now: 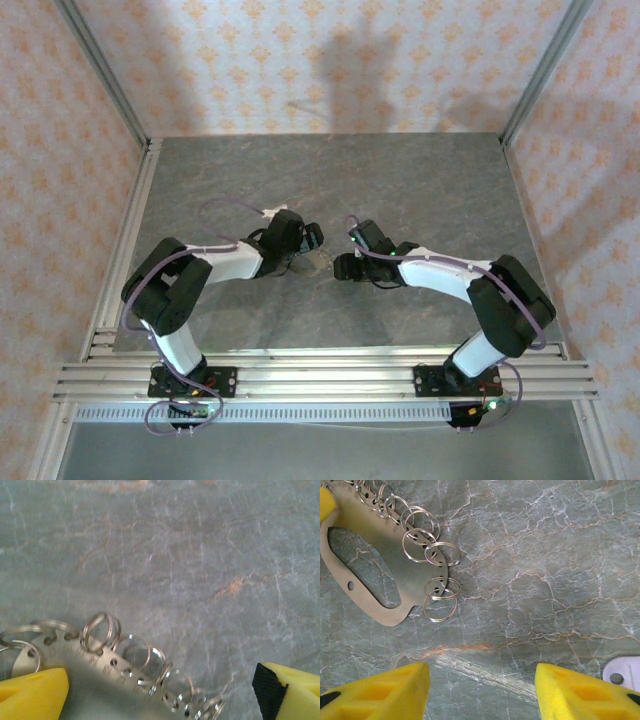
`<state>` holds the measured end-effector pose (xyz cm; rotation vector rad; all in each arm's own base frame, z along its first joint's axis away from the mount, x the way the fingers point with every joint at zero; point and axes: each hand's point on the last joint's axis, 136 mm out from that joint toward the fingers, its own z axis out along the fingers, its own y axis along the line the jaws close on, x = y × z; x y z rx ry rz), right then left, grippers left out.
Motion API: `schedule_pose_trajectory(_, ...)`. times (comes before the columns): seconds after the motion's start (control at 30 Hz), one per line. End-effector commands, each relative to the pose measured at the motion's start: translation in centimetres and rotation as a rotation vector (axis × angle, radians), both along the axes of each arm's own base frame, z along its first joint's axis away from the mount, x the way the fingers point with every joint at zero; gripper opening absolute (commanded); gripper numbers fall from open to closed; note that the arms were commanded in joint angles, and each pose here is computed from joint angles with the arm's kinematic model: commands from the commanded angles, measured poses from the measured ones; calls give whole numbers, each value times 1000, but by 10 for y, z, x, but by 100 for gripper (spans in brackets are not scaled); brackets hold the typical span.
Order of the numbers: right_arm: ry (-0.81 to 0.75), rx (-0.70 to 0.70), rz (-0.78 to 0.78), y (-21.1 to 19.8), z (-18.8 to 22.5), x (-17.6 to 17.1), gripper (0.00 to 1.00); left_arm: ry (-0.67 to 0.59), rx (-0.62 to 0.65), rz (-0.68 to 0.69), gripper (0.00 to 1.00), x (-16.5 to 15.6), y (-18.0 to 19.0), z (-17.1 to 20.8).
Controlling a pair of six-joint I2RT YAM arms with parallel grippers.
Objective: Put the keys on the keyring
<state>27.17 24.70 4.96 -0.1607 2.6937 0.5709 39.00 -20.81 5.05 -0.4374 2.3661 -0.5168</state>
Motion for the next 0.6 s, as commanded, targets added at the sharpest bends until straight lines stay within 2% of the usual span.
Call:
schedule_pose_trajectory(0.0, -28, 21, 11, 8, 8, 7, 58, -34, 15, -19, 97, 23, 2, 15)
schedule_pose_trajectory(0.1, -32, 38, 18, 12, 12, 8, 57, -50, 0, -55, 96, 34, -3, 31)
schedule_pose_trajectory(0.2, -38, 63, 43, 19, 17, 7, 57, -71, -54, -109, 95, 31, -14, 53)
schedule_pose_trajectory(0.37, -50, 53, 121, 38, 18, 0, 57, -93, -135, -138, 95, 5, -19, 76)
schedule_pose_trajectory(0.57, -35, 36, 154, 51, 6, 0, 56, -114, -126, -97, 95, -30, 2, 83)
